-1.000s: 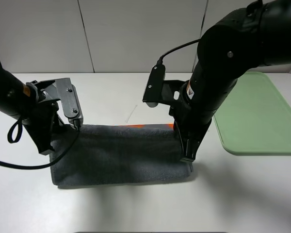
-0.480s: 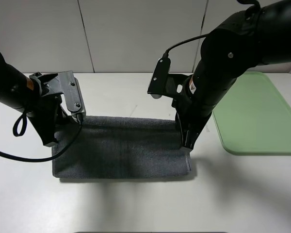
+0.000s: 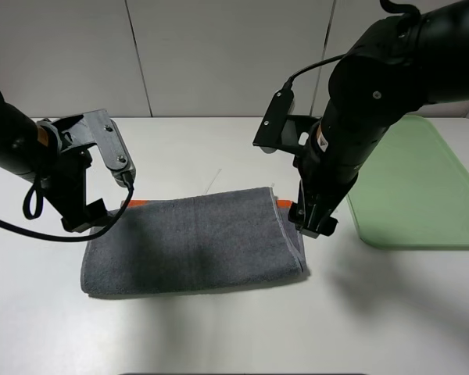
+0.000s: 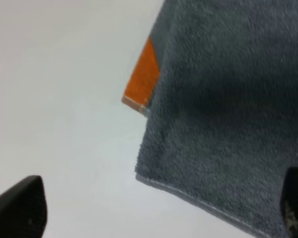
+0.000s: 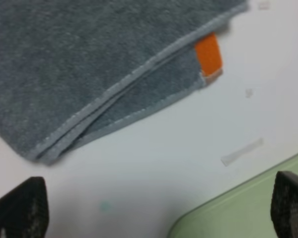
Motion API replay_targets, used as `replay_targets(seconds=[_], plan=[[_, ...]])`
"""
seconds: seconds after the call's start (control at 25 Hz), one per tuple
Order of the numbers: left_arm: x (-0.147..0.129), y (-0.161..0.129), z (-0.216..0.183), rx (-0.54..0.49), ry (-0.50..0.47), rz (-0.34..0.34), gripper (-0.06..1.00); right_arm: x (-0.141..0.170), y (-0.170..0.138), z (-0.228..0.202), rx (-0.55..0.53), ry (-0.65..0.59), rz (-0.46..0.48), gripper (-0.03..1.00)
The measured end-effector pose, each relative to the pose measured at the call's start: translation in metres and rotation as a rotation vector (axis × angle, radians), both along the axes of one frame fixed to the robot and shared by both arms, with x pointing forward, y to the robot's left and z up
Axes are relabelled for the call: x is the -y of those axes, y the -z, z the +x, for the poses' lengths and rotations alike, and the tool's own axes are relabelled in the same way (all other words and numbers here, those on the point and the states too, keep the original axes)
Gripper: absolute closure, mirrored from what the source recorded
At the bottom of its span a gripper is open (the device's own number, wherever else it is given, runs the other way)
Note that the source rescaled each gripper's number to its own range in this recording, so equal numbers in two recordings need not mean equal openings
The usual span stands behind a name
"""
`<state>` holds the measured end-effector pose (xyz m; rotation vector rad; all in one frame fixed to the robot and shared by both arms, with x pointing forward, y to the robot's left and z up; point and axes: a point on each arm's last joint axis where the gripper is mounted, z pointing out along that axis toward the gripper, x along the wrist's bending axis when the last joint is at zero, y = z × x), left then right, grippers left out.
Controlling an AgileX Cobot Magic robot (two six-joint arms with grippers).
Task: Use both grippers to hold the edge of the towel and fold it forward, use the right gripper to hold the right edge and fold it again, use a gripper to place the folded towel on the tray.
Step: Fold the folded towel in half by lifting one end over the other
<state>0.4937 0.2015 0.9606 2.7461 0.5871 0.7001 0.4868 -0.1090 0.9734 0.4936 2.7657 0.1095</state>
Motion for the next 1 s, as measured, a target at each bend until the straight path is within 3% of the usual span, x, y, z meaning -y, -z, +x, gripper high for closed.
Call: replay_targets(seconds=[0.6, 1.0], plan=[[0.001, -0.003, 0.000, 0.021, -0.001, -0.014, -0.05, -0.001, 0.000, 0.001, 0.008, 0.003, 0.018, -0.03], [-0.017, -0.050, -0.032, 0.040, -0.089, -0.029, -0.05, -0.004, -0.010, -0.006, -0.030, 0.067, 0.114, -0.03]])
